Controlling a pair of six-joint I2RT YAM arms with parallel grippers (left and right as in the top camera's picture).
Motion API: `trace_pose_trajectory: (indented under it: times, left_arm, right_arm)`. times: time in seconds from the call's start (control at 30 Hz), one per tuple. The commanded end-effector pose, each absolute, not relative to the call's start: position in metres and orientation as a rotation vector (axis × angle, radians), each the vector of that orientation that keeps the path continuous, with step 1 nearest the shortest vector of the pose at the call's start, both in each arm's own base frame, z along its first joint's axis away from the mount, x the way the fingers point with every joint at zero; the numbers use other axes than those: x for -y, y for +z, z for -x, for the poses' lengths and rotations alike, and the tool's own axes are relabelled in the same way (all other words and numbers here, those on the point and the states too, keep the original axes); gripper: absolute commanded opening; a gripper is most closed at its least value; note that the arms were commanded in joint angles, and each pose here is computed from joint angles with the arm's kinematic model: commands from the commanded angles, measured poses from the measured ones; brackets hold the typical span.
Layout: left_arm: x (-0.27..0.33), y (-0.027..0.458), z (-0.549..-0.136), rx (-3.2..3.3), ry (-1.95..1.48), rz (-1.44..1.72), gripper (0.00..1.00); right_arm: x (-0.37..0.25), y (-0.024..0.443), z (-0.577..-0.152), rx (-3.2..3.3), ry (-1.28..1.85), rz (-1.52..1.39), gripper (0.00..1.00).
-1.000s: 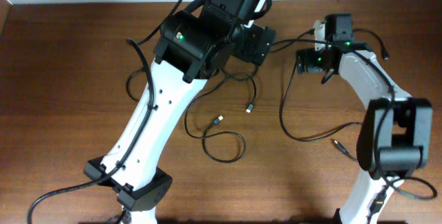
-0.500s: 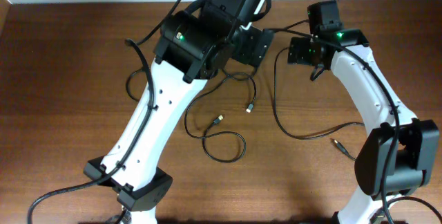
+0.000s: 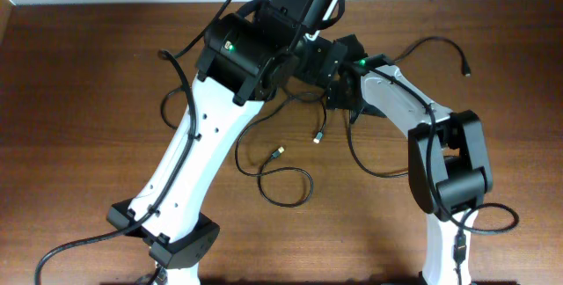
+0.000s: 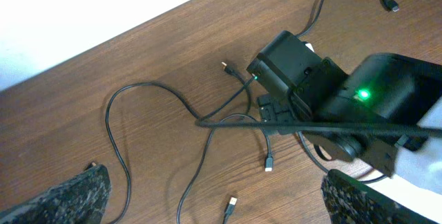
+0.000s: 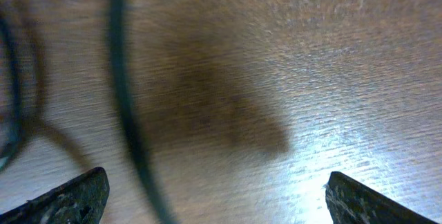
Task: Untangle cables
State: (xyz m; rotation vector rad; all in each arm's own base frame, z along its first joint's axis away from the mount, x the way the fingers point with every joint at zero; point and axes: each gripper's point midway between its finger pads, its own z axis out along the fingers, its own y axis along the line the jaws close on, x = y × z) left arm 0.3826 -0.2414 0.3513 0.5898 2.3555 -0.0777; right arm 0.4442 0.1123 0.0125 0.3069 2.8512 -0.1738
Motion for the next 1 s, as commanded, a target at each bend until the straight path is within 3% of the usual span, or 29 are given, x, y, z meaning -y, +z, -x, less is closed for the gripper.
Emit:
trace_pose_trajectory:
  times: [0.0,0.1,0.17,0.23,0.27,0.33,0.4,0.47,0.63,0.8,0.97]
  left_arm:
    - [0.237,0.350,-0.386,-2.360,-0.057,-0.576,0.99]
    - [0.232,0.349,-0.386,-2.367,-0.026,-0.569,0.99]
    - [0.233,0.349,-0.387,-2.362,-0.029,-0.567,0.99]
    - [0.235,0.352,-0.390,-2.345,-0.038,-0.560,0.99]
    - [0.235,0.353,-0.390,-2.343,-0.039,-0.559,0.99]
    - [0.235,0.353,-0.391,-2.343,-0.038,-0.559,0.99]
    - [0.235,0.352,-0.390,-2.345,-0.037,-0.560,0.99]
    - [0.234,0.352,-0.389,-2.350,-0.035,-0.562,0.99]
    - [0.232,0.349,-0.386,-2.367,-0.027,-0.569,0.99]
    - [0.236,0.351,-0.388,-2.350,-0.042,-0.567,0.99]
    - [0.236,0.353,-0.391,-2.339,-0.040,-0.560,0.99]
  right_arm:
    - [-0.096,-0.003,-0.444,-2.870,-0.238,-0.305,0.04]
    - [-0.069,0.007,-0.440,-2.906,-0.279,-0.273,0.04]
    - [-0.034,0.044,-0.439,-2.832,-0.417,-0.333,0.04]
    - [-0.006,0.144,-0.449,-2.557,-0.536,-0.402,0.04]
    - [-0.002,0.185,-0.450,-2.465,-0.491,-0.435,0.04]
    - [0.014,0.316,-0.453,-2.181,-0.313,-0.436,0.04]
    - [0.048,0.378,-0.455,-2.032,-0.294,-0.455,0.04]
    - [0.097,0.387,-0.462,-1.966,-0.368,-0.521,0.04]
    - [0.210,0.358,-0.484,-1.917,-0.477,-0.646,0.04]
    - [0.249,0.367,-0.479,-1.828,-0.523,-0.714,0.04]
    - [0.273,0.430,-0.519,-1.440,-0.499,-0.652,0.04]
